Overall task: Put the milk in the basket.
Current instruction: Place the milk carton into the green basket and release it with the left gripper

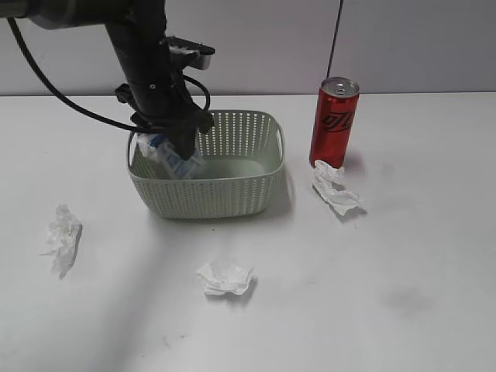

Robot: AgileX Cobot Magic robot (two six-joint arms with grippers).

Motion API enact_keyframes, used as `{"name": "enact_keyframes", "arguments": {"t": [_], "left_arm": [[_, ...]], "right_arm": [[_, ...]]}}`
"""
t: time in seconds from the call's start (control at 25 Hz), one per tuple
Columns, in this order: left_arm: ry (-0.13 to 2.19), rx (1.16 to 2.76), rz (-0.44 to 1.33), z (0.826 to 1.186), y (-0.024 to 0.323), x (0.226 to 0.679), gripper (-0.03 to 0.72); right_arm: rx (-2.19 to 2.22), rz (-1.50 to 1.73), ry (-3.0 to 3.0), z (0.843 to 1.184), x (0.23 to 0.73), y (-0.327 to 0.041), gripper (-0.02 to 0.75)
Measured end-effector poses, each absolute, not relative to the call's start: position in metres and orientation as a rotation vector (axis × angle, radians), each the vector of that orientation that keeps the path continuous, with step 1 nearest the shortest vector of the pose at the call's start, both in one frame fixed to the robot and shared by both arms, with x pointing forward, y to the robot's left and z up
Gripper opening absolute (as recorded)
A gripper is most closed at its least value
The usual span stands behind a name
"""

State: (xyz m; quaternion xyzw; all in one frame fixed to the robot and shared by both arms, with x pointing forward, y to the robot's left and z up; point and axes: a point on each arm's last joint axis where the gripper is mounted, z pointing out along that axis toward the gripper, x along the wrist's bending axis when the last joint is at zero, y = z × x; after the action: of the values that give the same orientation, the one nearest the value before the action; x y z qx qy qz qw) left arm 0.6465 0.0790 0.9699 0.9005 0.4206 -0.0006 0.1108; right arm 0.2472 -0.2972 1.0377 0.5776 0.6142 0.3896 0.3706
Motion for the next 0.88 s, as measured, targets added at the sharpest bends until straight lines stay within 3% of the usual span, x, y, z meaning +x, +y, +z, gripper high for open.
{"name": "enact_keyframes", "arguments": {"t": [0.12,0.36,0.88], "left_arm": [[1.238,2.631,-0.022,0.966,0.076,0.647,0.396],[1.239,2.622,-0.028,0.965,0.074,0.648,0.593],[1.217,2.551,0.058,1.02,0.072,0.651,0.625]], "right_arm": [[1.482,0.999,1.576,1.038,0.247,-0.297,0.588],[1.482,0.999,1.576,1.038,0.247,-0.297,0.588],[1.482,0.999,1.576,1.038,0.247,-0.297,0.588]]}}
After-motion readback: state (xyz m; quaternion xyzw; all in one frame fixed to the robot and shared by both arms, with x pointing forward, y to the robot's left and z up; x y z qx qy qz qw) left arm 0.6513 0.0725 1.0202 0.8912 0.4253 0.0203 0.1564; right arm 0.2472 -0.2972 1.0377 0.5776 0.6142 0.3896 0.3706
